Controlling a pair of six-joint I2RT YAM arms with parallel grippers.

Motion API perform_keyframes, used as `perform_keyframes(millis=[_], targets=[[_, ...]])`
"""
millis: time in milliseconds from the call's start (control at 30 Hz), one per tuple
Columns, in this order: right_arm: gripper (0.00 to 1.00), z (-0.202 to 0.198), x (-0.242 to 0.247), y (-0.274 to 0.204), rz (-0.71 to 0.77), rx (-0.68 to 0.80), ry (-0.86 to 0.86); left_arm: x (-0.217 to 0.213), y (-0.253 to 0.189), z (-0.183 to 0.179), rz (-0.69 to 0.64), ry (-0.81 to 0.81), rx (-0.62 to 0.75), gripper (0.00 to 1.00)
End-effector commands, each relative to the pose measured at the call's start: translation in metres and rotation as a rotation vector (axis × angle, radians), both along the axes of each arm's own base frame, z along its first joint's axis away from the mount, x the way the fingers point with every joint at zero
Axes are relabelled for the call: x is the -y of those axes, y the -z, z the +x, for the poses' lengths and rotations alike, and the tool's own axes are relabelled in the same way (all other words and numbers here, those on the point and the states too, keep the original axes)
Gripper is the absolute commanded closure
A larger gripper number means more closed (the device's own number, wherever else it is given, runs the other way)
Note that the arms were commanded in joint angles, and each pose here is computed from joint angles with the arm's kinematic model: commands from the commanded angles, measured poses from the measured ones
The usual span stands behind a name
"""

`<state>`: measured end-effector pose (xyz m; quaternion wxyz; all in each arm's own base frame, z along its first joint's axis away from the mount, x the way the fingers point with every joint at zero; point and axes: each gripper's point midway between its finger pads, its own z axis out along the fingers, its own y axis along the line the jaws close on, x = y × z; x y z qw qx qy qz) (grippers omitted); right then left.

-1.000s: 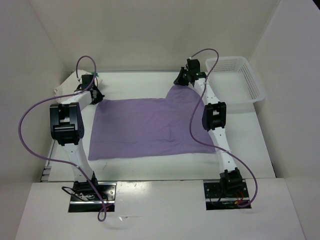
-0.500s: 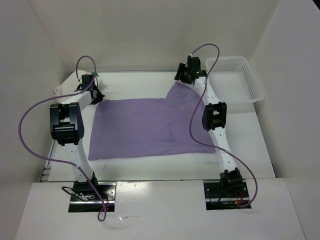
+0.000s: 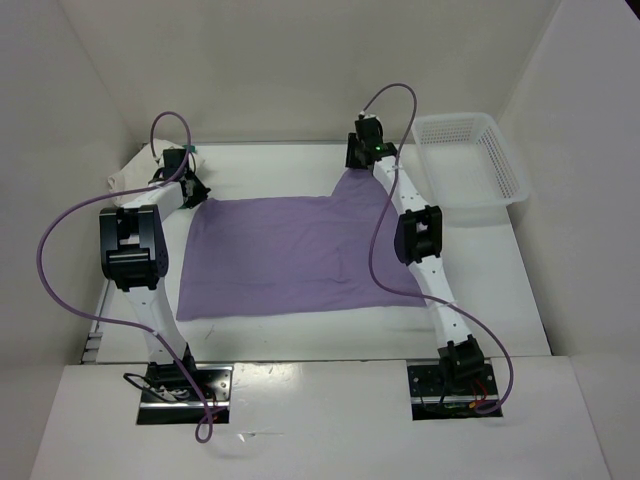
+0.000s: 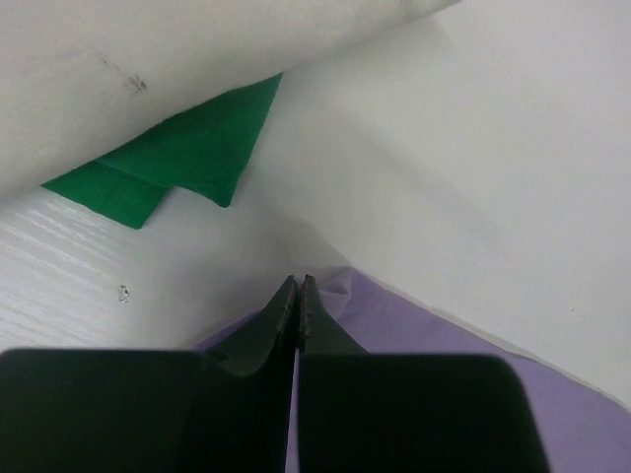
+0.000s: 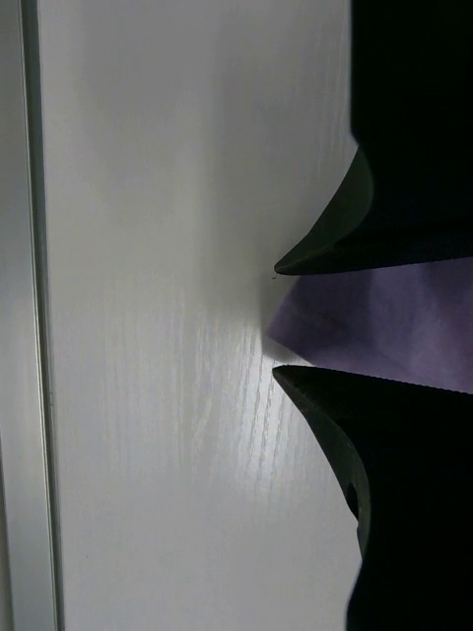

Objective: Fold and stack the t-shirts
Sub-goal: Grap the side of the flattened tshirt furthest away from the robot with both arms

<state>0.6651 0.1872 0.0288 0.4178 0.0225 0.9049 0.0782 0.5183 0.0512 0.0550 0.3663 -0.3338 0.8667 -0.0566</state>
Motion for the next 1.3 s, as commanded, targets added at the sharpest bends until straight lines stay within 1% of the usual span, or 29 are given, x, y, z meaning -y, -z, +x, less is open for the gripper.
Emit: perform_keyframes(millis=[0,33,100,133,200,367,467,533,567,600,700,800,867,900,933,967,1000,1033,1100,1133,1200,1267], targets=[[0.53,-0.032,0.009,0.036,-0.082,-0.156,-0.001,0.002,-0.016,0.016,-0.027,-0.001,0.073,1.00],[0.57,-0.037,0.007,0.042,-0.097,-0.173,-0.002,0.002,-0.016,0.016,-0.027,-0.001,0.073,1.00],[0.59,-0.037,0.007,0.042,-0.097,-0.173,-0.002,0.002,-0.020,0.019,-0.026,-0.001,0.082,1.00],[0.63,-0.036,0.011,0.041,-0.116,-0.168,0.017,0.004,-0.017,0.020,-0.032,0.005,0.083,1.00],[0.64,-0.036,0.014,0.039,-0.134,-0.164,0.018,0.004,-0.017,0.020,-0.038,-0.001,0.084,1.00],[0.76,-0.037,0.017,0.043,-0.151,-0.174,0.018,0.007,-0.013,0.020,-0.054,0.013,0.077,1.00],[0.77,-0.040,0.014,0.047,-0.146,-0.186,-0.005,0.007,-0.013,0.020,-0.054,0.013,0.077,1.00],[0.80,-0.041,0.014,0.046,-0.148,-0.189,-0.020,0.007,-0.013,0.020,-0.054,0.013,0.077,1.00],[0.83,-0.042,0.012,0.046,-0.142,-0.191,-0.026,0.007,-0.013,0.020,-0.054,0.013,0.077,1.00],[0.90,-0.042,0.012,0.046,-0.142,-0.191,-0.026,0.008,-0.010,0.019,-0.054,0.013,0.075,1.00],[0.99,-0.041,0.013,0.043,-0.133,-0.190,-0.004,0.008,-0.010,0.019,-0.054,0.013,0.075,1.00],[1.00,-0.034,0.010,0.028,-0.107,-0.152,0.011,0.008,-0.006,0.016,-0.055,0.012,0.064,1.00],[1.00,-0.027,0.011,0.005,-0.077,-0.110,0.023,0.008,-0.006,0.016,-0.055,0.012,0.064,1.00],[1.00,-0.024,0.004,-0.007,-0.028,-0.089,0.022,0.008,-0.006,0.016,-0.055,0.012,0.064,1.00],[1.00,-0.020,0.015,-0.014,0.004,-0.086,0.037,0.008,-0.006,0.016,-0.055,0.012,0.064,1.00],[1.00,-0.016,0.016,-0.033,0.046,-0.061,0.038,0.008,-0.006,0.016,-0.055,0.012,0.064,1.00],[1.00,-0.014,0.012,-0.046,0.122,-0.054,0.027,0.010,-0.006,0.016,-0.062,0.019,0.065,1.00],[1.00,-0.010,0.023,-0.057,0.162,-0.043,0.037,0.010,-0.006,0.016,-0.062,0.019,0.065,1.00],[1.00,-0.014,0.018,-0.080,0.224,-0.040,0.008,0.009,-0.018,0.017,-0.059,0.020,0.088,1.00],[1.00,-0.012,0.027,-0.087,0.226,-0.028,0.020,0.009,-0.018,0.017,-0.059,0.020,0.088,1.00],[1.00,-0.020,0.027,-0.096,0.229,-0.047,0.015,0.004,-0.024,0.014,-0.063,0.003,0.098,1.00],[1.00,-0.027,0.029,-0.099,0.207,-0.063,0.003,0.009,-0.022,0.009,-0.086,0.011,0.090,1.00]])
